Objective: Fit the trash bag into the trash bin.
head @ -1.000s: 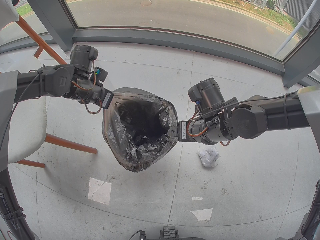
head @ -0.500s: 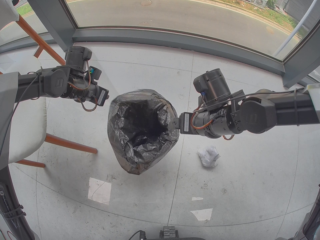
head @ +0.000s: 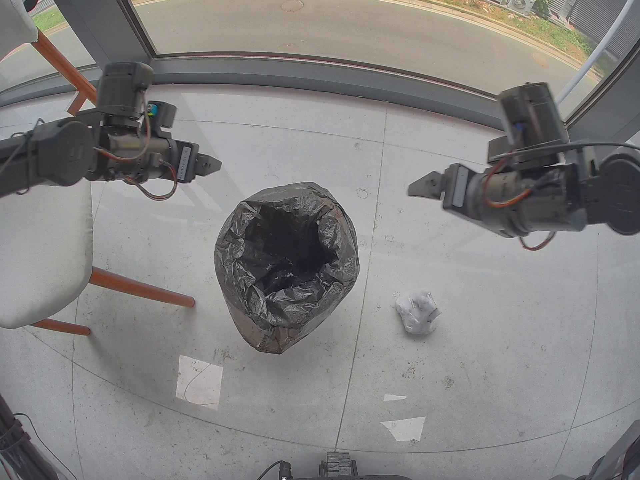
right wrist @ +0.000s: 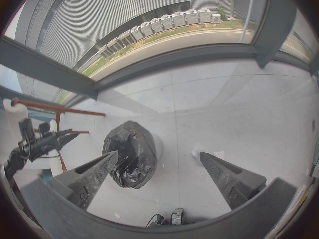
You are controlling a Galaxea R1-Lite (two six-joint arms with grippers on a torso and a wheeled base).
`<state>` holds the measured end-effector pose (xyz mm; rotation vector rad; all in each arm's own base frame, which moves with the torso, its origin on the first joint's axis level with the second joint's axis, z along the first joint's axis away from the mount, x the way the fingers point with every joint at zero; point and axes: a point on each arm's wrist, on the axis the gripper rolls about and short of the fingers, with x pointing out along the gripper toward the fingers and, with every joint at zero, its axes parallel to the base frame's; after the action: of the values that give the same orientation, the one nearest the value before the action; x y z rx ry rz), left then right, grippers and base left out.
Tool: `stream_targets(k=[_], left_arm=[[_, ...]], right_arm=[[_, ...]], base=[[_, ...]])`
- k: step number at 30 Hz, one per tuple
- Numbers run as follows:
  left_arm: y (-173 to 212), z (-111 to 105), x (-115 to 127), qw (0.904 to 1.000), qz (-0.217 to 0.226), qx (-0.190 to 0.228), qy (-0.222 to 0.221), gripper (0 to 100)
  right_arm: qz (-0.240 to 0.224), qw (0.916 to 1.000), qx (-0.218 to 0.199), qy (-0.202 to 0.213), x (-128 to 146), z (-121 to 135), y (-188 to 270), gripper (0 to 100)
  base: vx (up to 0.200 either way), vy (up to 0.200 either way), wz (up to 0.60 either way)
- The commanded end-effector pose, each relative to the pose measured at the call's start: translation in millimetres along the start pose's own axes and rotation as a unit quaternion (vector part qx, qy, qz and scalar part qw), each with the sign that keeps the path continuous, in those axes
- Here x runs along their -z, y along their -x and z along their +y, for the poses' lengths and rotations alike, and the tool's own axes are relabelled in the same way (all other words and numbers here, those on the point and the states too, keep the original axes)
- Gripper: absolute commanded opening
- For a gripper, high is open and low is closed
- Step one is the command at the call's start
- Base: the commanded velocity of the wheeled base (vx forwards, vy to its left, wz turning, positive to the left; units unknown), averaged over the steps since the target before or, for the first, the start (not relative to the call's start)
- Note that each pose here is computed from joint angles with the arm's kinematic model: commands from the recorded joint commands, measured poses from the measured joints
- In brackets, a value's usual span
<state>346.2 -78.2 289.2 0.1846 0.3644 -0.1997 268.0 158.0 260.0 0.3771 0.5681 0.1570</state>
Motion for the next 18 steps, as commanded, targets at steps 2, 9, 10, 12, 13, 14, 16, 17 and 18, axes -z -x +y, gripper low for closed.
stream_targets(k=[2,9,10,12,13,14,16,17,18], left_arm=[[143.0,5.9,26.6,0.9952,-0.075,-0.031,0.054,100],[221.0,12.6,100.5,0.9815,-0.084,-0.118,0.125,100],[227.1,11.3,110.4,0.98,-0.085,-0.122,0.132,100],[241.8,7.1,132.0,0.9766,-0.09,-0.129,0.146,100],[250.2,5.1,141.5,0.9743,-0.097,-0.135,0.151,100],[257.2,3.3,150.6,0.9725,-0.102,-0.141,0.155,100],[266.9,0.5,162.9,0.971,-0.114,-0.143,0.155,100],[271.8,-0.6,166.5,0.9704,-0.123,-0.141,0.153,100],[274.2,-1.1,167.8,0.9701,-0.127,-0.139,0.153,100]], right_arm=[[-0.107,0.9917,0.065,-0.028,4.9,-92.8,123.7,100],[-0.202,0.9762,0.079,0.007,48.7,-129.5,176.9,100],[-0.213,0.974,0.075,0.013,56.8,-132.7,180.4,100],[-0.239,0.9681,0.068,0.035,78.3,-140.3,188.7,100],[-0.25,0.9649,0.066,0.047,88.4,-143.6,192.7,100],[-0.257,0.9624,0.065,0.057,97.9,-147.0,195.7,100],[-0.269,0.9593,0.062,0.061,107.0,-150.0,201.5,100],[-0.274,0.9581,0.06,0.06,108.7,-150.3,204.3,100],[-0.277,0.9573,0.058,0.058,108.4,-150.0,205.8,100]], base=[[0.0,0.0,0.0],[0.0,0.0,0.0],[0.0,0.0,0.0],[0.0,0.0,0.0],[0.0,0.0,0.0],[0.0,0.0,0.0],[0.0,0.0,0.0],[0.0,0.0,0.0],[0.0,0.0,0.0]])
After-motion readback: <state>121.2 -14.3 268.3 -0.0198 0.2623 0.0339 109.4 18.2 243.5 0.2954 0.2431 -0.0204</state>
